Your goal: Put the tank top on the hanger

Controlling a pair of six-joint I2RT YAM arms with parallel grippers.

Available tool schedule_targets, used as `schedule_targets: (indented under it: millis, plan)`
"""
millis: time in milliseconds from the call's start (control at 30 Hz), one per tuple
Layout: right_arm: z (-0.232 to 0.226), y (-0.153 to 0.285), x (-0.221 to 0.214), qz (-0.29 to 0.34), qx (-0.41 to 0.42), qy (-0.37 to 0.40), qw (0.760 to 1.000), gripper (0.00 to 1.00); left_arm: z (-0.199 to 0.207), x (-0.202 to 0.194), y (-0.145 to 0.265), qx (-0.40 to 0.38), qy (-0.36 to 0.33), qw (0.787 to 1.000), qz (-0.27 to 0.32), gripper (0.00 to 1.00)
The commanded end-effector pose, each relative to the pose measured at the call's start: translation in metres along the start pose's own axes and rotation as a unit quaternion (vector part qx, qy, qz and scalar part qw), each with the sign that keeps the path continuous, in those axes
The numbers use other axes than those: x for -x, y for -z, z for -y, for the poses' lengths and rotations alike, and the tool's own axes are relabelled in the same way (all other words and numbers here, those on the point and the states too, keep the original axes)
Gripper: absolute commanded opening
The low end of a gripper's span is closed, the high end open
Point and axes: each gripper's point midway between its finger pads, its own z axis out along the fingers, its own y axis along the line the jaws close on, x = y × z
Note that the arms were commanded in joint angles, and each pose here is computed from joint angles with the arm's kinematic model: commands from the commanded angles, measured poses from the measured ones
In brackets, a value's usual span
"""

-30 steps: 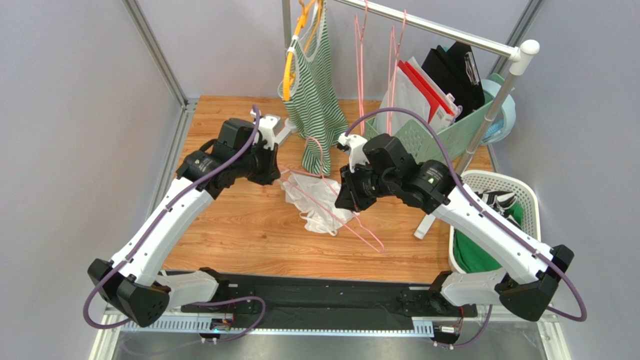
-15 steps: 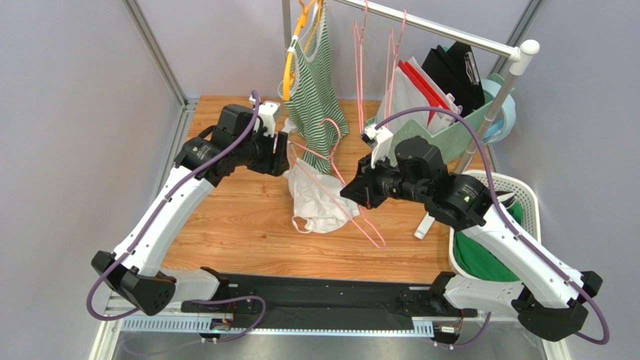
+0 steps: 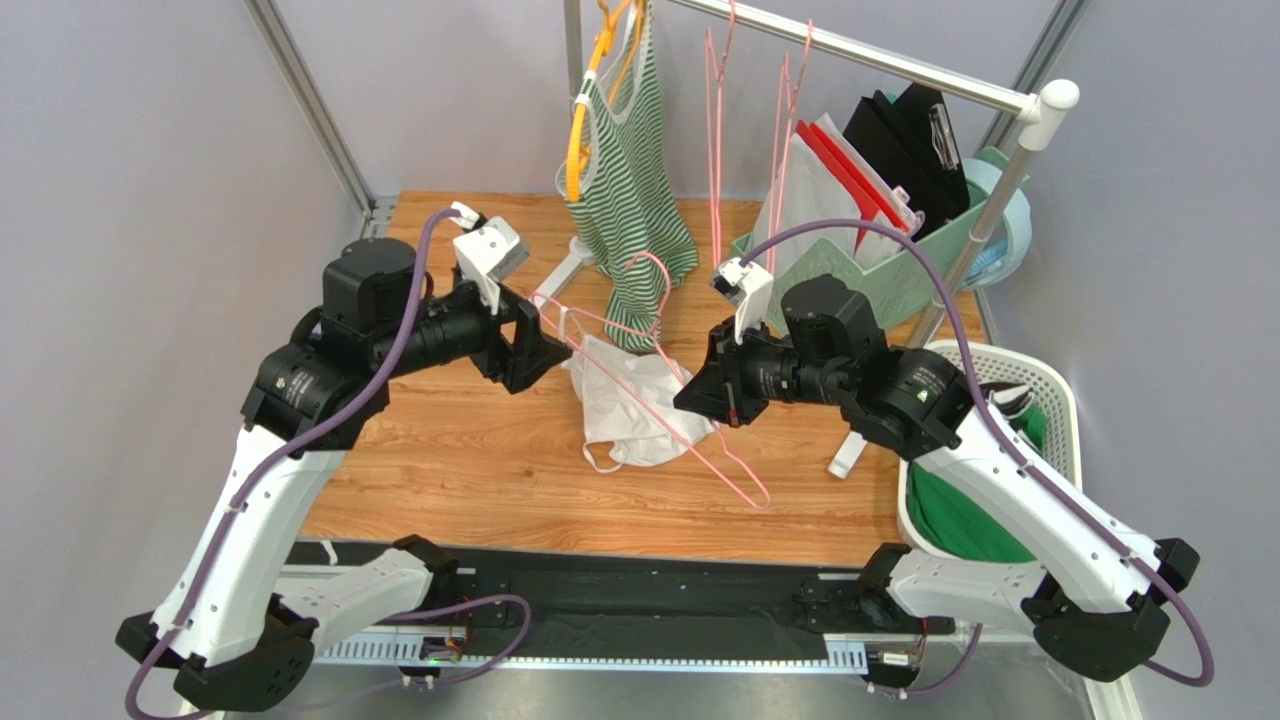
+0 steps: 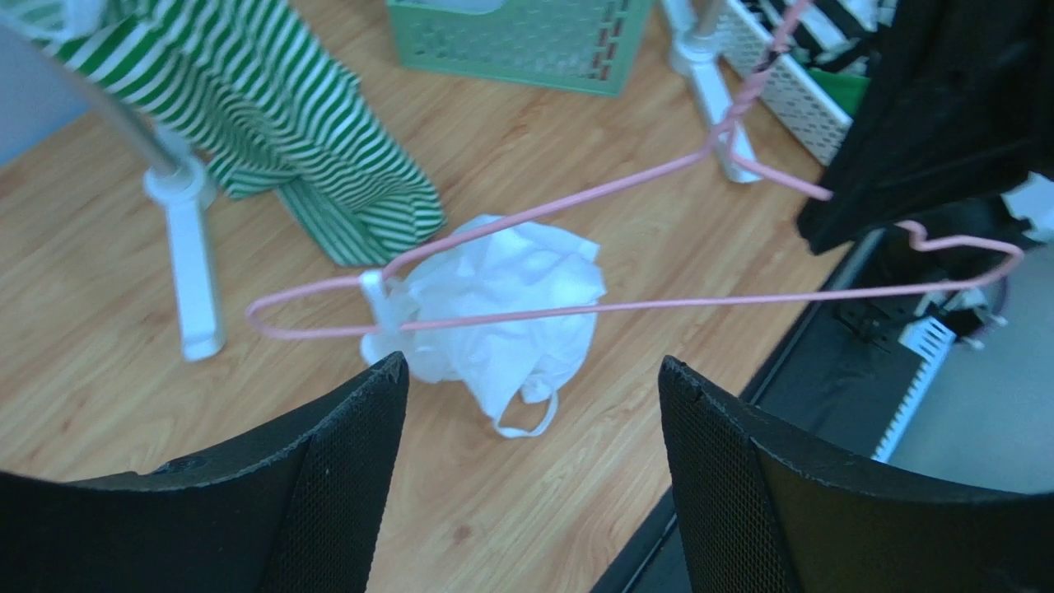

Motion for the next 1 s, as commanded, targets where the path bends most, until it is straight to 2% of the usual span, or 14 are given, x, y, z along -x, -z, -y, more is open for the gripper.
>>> schedule_targets:
  millis: [0,233,533,800,900,967]
  plan:
    - [-0.025,0.008,0.017,0.013,0.058,0.018,0.998,0.0,0.037,0.005,-0.014,-0.137,-0.039,0.99,0.009,0.79]
    - [-0.041,0.014,0.014,-0.018,0.104,0.022,0.994,0.0,0.05,0.008,-0.02,-0.19,-0.042,0.981,0.016,0.8]
    - [-0.048,0.014,0.009,-0.042,0.135,0.017,0.99,0.0,0.049,0.001,-0.025,-0.187,-0.034,0.982,0.022,0.81]
    - [-0.06,0.016,0.017,-0.038,0.168,0.015,0.985,0.0,0.054,-0.013,-0.03,-0.207,-0.01,0.978,0.008,0.75]
    - [-0.06,0.015,0.017,-0.039,0.171,0.015,0.984,0.0,0.06,-0.015,-0.03,-0.225,-0.001,0.974,0.007,0.7]
    - [-0.058,0.015,0.017,-0.037,0.168,0.014,0.985,0.0,0.064,-0.017,-0.028,-0.237,0.004,0.971,0.007,0.58]
